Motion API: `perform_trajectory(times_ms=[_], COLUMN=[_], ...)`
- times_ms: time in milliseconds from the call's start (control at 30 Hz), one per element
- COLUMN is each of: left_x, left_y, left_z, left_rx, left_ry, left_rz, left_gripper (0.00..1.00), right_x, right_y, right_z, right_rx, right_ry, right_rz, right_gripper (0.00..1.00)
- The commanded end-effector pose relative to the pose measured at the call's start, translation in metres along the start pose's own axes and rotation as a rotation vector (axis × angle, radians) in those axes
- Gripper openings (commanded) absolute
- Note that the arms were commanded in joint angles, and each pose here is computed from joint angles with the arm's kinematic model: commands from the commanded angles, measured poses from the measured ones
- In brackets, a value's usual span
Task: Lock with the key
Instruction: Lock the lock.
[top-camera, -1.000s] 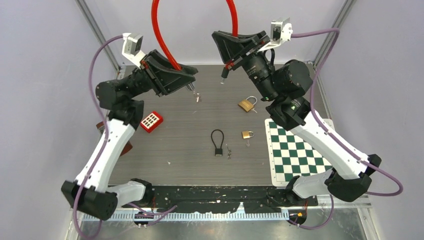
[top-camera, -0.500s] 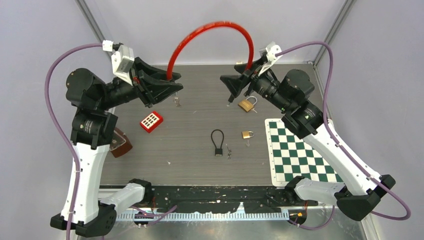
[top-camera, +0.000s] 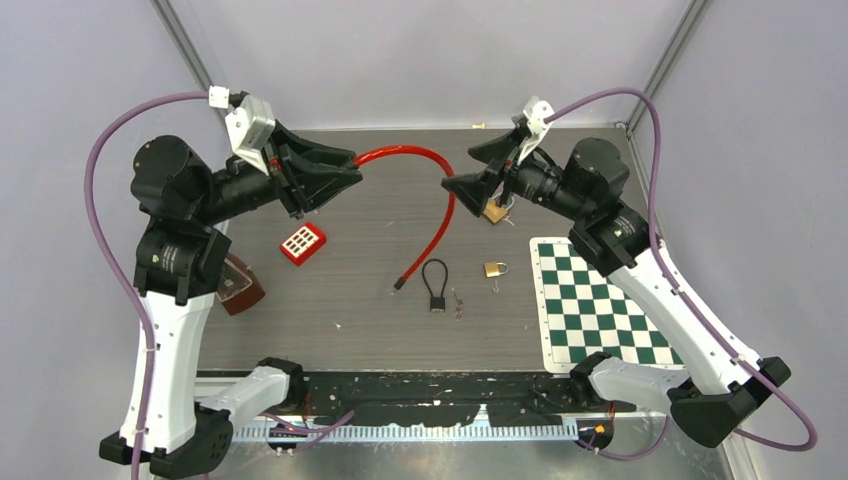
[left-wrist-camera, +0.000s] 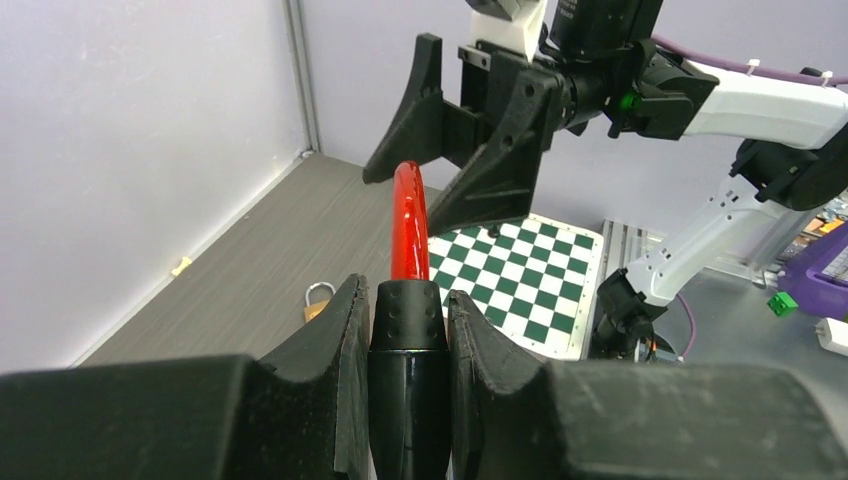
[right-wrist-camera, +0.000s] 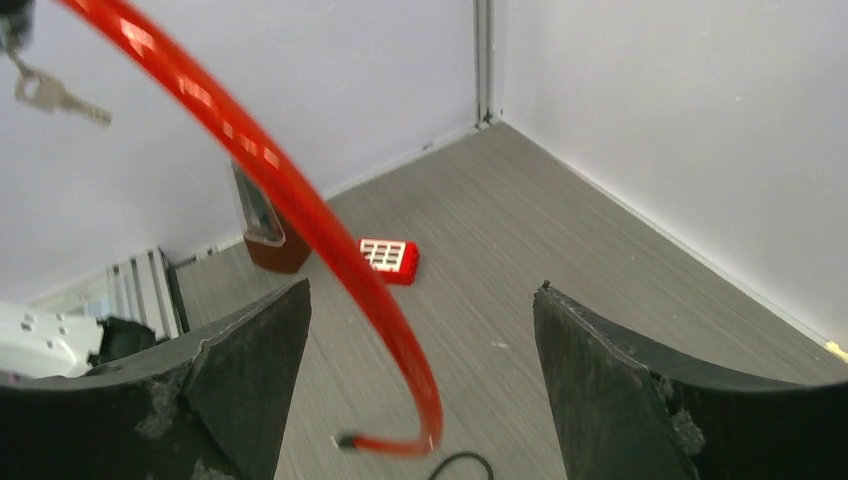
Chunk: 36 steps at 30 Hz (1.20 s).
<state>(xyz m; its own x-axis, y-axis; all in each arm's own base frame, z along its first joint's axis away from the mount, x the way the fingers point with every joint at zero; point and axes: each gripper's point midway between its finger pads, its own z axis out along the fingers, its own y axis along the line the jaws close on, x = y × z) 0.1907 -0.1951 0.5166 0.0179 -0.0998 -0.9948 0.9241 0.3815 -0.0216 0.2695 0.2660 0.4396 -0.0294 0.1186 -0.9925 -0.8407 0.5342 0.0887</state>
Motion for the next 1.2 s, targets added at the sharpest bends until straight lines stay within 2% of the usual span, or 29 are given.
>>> perform_trajectory(times_ms=[0,133,167,200,233,333,433,600,833,1167], left_x=[-0.035,-0.029,-0.028,-0.029,-0.029,-0.032,-0.035,-0.038,-0.04,-0.038], left_y=[-0.011,-0.01,-0.008,-0.007,-0.006,-0.005,-0.005,-0.005,-0.004,0.003], left_z=[-0.01,-0.01,-0.01,-0.01,-0.01,-0.009,-0.007,-0.005,-0.005,0.0], left_rx=[-0.026,-0.033,-0.037,-0.042,-0.049,-0.05,-0.043,-0.035,-0.042,-0.044], left_ry=[-0.09,-0.082,-0.081,-0.084,-0.086,-0.098,-0.106,-0.12,-0.128,-0.139], left_rz=[0.111,0.104,0.101,0.101,0.098,0.099,0.091,0.082,0.082,0.041], left_gripper=[0.0,0.0,0.0,0.0,0.0,0.0,0.0,0.0,0.0,0.0], right_x=[0.034,0.071,0.067,0.084,0.076,0.11,0.135,0.155,0.182,0.206], right_y=[0.009,0.011,0.015,0.013,0.014,0.001,-0.018,-0.043,-0.04,-0.029], right_z=[-0.013,-0.01,-0.007,-0.006,-0.001,0.006,0.011,0.011,0.014,0.02], right_rx=[-0.064,-0.109,-0.127,-0.129,-0.136,-0.084,-0.004,0.126,0.098,0.025], right_ry=[0.107,0.151,0.118,0.135,0.076,0.062,0.038,0.02,0.059,0.093], right_rz=[-0.041,0.003,0.009,0.032,0.031,0.077,0.096,0.105,0.158,0.223], right_gripper=[0.89,0.89,0.89,0.89,0.88,0.86,0.81,0.75,0.58,0.59])
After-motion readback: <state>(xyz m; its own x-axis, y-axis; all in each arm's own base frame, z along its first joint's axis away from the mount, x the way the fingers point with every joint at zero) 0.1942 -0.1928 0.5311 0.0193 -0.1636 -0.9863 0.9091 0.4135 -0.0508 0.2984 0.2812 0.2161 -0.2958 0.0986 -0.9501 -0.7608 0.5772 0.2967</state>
